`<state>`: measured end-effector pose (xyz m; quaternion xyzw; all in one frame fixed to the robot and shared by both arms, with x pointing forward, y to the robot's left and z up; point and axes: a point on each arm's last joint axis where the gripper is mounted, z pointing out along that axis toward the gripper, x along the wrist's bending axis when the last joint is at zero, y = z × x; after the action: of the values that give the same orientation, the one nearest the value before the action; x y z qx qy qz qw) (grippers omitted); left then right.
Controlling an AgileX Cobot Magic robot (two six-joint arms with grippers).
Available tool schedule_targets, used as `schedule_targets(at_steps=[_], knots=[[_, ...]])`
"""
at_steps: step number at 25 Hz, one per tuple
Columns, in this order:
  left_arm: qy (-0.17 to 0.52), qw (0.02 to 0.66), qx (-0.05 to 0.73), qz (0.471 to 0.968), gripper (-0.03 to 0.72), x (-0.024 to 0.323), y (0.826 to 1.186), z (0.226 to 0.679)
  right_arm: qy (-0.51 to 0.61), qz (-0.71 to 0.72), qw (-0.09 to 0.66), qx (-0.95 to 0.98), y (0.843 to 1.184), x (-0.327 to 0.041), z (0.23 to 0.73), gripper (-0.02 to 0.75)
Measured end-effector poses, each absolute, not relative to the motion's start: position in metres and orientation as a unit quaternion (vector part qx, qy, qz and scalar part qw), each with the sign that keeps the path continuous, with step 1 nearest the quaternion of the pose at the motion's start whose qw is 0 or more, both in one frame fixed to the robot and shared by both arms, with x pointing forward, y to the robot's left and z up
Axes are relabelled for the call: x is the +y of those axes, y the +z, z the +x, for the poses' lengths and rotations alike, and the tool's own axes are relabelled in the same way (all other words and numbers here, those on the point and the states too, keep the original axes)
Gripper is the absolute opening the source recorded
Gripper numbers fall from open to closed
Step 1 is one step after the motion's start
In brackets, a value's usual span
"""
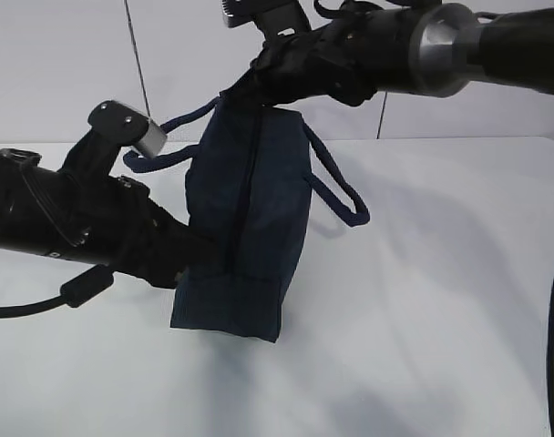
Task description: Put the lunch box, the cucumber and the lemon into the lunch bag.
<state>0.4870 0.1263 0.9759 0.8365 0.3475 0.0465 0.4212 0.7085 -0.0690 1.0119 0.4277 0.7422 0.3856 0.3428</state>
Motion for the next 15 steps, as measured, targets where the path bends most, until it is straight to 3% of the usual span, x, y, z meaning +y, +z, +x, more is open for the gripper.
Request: schedule_targets(at_steps=[7,9,12,15], knots=[[0.042,0.421,0.356,0.833,0.035,0.126,0.976,0.487,0.366,0.444,0.341,0.743,1.015,-0.073,0.707,-0.013],[0.033,0.424,0.36,0.83,0.09,0.126,0.977,0.486,0.362,0.451,0.339,0.742,1.018,-0.075,0.705,-0.013],[0.02,0.444,0.363,0.819,0.23,0.126,0.991,0.479,0.368,0.463,0.332,0.735,1.02,-0.077,0.705,-0.013],[0.021,0.462,0.371,0.805,0.297,0.13,1.01,0.472,0.373,0.474,0.324,0.729,1.023,-0.078,0.705,-0.013]])
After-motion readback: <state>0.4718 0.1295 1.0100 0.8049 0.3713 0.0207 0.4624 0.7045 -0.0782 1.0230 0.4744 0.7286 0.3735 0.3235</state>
